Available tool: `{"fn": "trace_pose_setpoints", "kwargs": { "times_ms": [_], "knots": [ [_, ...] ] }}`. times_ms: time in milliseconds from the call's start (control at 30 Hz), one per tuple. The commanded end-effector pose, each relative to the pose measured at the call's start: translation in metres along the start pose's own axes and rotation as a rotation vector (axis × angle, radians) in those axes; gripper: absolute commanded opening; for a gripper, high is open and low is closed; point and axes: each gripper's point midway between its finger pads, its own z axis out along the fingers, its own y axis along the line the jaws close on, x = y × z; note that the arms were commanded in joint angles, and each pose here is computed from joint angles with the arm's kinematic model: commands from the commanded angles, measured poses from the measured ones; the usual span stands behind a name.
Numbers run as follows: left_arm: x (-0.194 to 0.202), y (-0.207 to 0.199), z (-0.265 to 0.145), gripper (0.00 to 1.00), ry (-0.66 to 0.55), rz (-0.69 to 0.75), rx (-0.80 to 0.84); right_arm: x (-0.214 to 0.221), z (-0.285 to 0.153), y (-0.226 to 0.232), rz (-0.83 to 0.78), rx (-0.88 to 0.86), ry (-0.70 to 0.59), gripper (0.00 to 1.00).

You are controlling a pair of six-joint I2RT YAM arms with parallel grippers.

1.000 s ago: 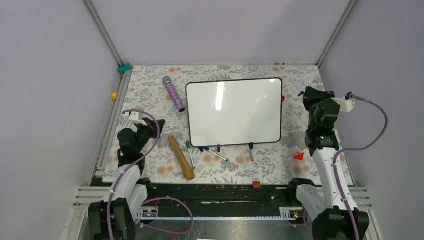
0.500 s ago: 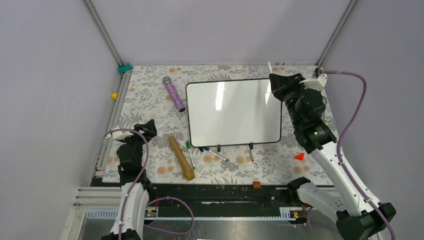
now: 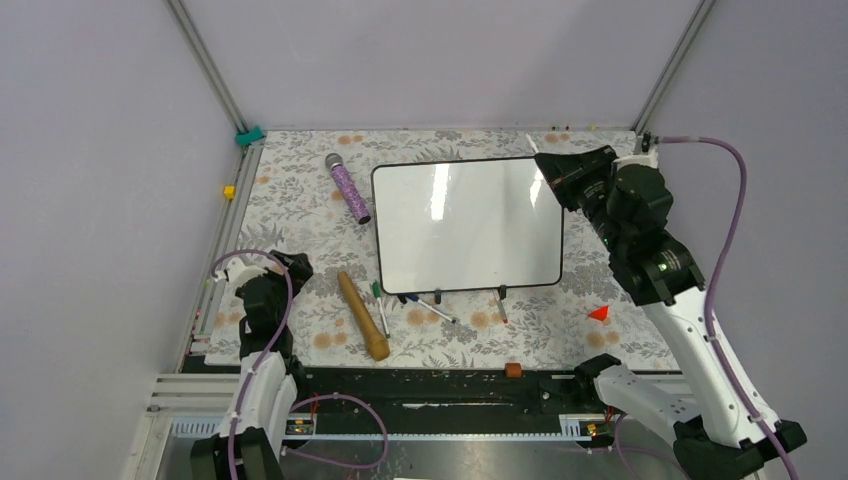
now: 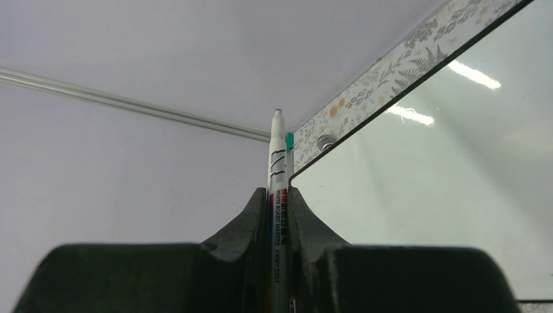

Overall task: Write a sentence on the whiteboard
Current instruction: Hold the whiteboard on the whiteboard stand.

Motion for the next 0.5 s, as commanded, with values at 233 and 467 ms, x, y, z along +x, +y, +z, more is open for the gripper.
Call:
{"fn": "trace_pose_setpoints", "kwargs": {
  "times_ms": [233, 467],
  "knots": [
    [-0.019, -0.032, -0.001, 0.95, -0.045, 0.009, 0.119, 0.005, -0.018, -0.019, 0.325, 0.188, 0.021, 0.0],
    [-0.017, -0.043, -0.002, 0.94, -0.013, 0.033, 0.154, 0.02, -0.009, -0.008, 0.263, 0.186, 0.124, 0.0]
  ]
}}
